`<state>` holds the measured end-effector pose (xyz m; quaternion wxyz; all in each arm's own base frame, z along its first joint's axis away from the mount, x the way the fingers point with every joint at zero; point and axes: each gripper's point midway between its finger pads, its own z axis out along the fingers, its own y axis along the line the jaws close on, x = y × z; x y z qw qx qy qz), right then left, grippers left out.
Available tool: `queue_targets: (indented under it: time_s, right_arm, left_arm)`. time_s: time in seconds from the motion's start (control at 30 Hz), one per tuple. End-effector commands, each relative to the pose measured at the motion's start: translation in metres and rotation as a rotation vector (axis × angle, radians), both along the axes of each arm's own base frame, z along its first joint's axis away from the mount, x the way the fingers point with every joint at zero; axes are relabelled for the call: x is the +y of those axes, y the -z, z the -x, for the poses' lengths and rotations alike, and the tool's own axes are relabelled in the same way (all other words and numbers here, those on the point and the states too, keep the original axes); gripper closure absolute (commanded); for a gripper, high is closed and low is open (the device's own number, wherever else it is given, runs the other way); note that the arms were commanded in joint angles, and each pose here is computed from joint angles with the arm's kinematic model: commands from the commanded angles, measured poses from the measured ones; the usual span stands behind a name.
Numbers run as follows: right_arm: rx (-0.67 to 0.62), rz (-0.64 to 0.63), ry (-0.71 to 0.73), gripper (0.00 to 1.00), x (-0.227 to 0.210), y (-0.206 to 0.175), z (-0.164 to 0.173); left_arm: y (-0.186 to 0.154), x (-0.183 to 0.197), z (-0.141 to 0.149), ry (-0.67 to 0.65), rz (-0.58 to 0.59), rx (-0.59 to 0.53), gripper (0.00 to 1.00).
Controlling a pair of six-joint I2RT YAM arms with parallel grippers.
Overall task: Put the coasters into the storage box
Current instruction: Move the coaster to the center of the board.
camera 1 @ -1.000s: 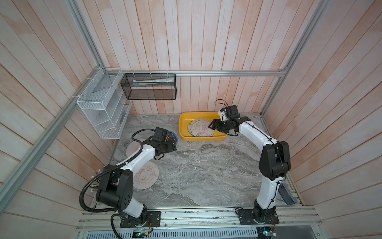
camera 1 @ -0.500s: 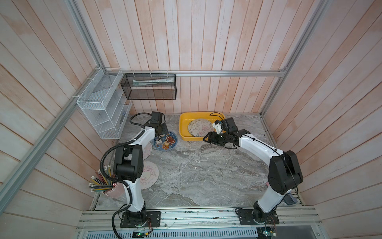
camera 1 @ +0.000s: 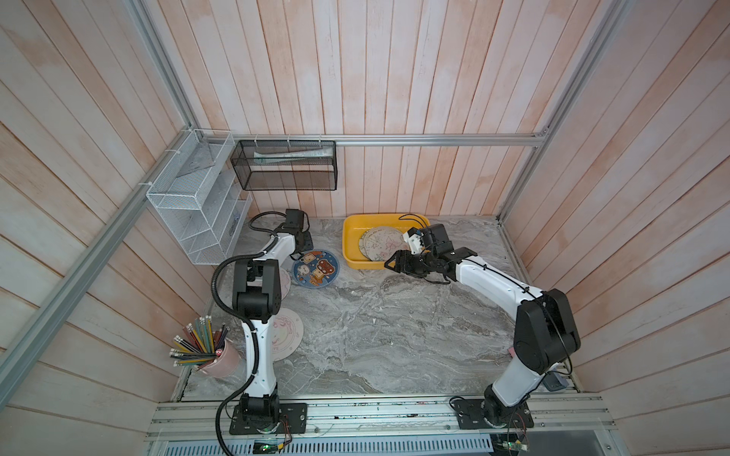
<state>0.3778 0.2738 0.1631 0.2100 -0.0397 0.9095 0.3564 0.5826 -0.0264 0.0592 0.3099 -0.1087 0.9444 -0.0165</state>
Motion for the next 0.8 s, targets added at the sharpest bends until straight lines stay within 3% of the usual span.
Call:
queue_targets:
  time_s: [0.0, 0.53, 0.77]
  right_arm:
    - [-0.012, -0.029, -0.009, 0.31, 0.005, -0.01, 0.006]
    - [-0.015, -0.034, -0.019, 0.31, 0.009, -0.015, 0.008]
    - [-0.019, -0.032, -0.019, 0.31, 0.007, -0.017, 0.012]
  left_arm:
    - [0.01, -0.004, -0.004, 0.045, 0.007, 0.027, 0.48]
    - [0.051, -0.024, 0.005, 0.105, 0.007, 0.152, 0.5]
    - [0.059, -0.046, 0.028, 0.162, 0.03, 0.222, 0.5]
